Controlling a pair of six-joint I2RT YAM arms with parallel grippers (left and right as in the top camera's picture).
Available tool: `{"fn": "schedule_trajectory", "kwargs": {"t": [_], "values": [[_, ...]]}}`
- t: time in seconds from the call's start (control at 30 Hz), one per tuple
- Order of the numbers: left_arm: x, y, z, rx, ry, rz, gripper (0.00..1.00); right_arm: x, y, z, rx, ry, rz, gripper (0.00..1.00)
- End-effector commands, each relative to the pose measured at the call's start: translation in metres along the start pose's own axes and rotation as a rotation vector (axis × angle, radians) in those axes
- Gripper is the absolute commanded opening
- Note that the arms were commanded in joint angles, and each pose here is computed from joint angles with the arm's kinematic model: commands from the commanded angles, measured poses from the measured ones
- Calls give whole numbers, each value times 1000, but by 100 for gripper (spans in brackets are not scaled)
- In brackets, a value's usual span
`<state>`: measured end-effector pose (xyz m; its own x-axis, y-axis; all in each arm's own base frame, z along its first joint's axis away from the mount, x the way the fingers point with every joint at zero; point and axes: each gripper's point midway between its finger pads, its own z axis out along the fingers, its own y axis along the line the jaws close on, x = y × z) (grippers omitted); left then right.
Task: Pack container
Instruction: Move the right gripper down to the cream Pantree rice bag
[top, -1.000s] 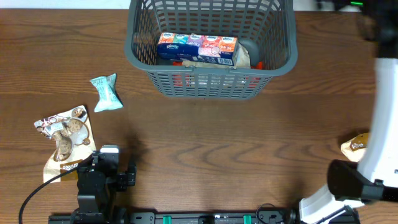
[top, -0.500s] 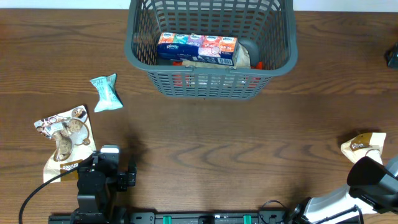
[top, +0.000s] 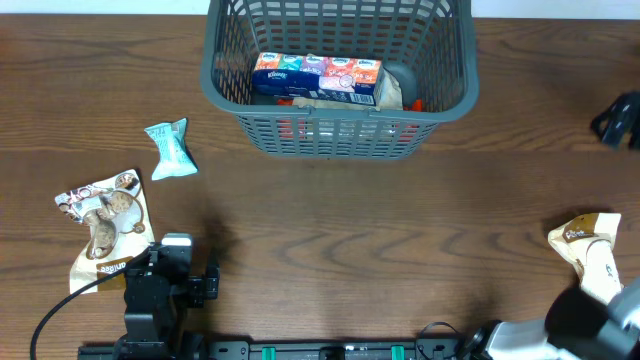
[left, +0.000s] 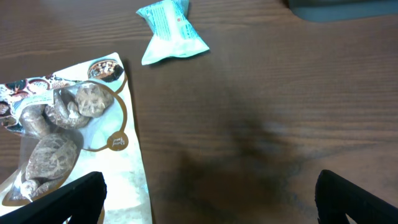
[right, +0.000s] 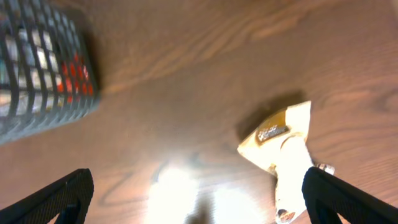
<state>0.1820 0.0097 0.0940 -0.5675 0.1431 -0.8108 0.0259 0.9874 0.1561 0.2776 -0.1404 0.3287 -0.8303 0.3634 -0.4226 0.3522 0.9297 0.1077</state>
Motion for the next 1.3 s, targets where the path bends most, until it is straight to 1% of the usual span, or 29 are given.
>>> {"fn": "schedule_trajectory", "kwargs": {"t": [0.0,0.17,0.3,0.47,0.63,0.73,0.8,0.9,0.97,1.07,1.17,1.2,1.27], "values": [[-3,-1,-2,9,-12,-3,99,33,9,0,-14,22,13,99],[-3,-1,-2,9,-12,-3,99,92,11,13,-2,52,20,99],[-3,-1,-2,9,-12,-4,99,142,-3,32,94,89,60,99],[-3,-1,-2,9,-12,-4,99,173,-25,53,222,101,56,99],[-3,-1,-2,9,-12,-3,99,162,-40,67,267,43,69,99],[-3,-1,-2,9,-12,-3,99,147,-45,79,264,18,-38,99],[-3,-1,-2,9,-12,-3,99,137,-41,90,217,20,-117,99],[-3,-1,-2,9,-12,-3,99,131,-46,113,195,89,-181,99],[-3,-1,-2,9,-12,-3,99,127,-46,129,166,118,-193,99],[-3,-1,-2,9,-12,1,99,119,-36,152,62,133,-297,99],[-3,-1,-2,9,-12,1,98,119,-35,162,19,154,-406,99],[-3,-1,-2,9,-12,1,100,120,-37,163,17,161,-432,99],[-3,-1,-2,9,-12,1,99,124,-49,166,28,187,-459,99]]}}
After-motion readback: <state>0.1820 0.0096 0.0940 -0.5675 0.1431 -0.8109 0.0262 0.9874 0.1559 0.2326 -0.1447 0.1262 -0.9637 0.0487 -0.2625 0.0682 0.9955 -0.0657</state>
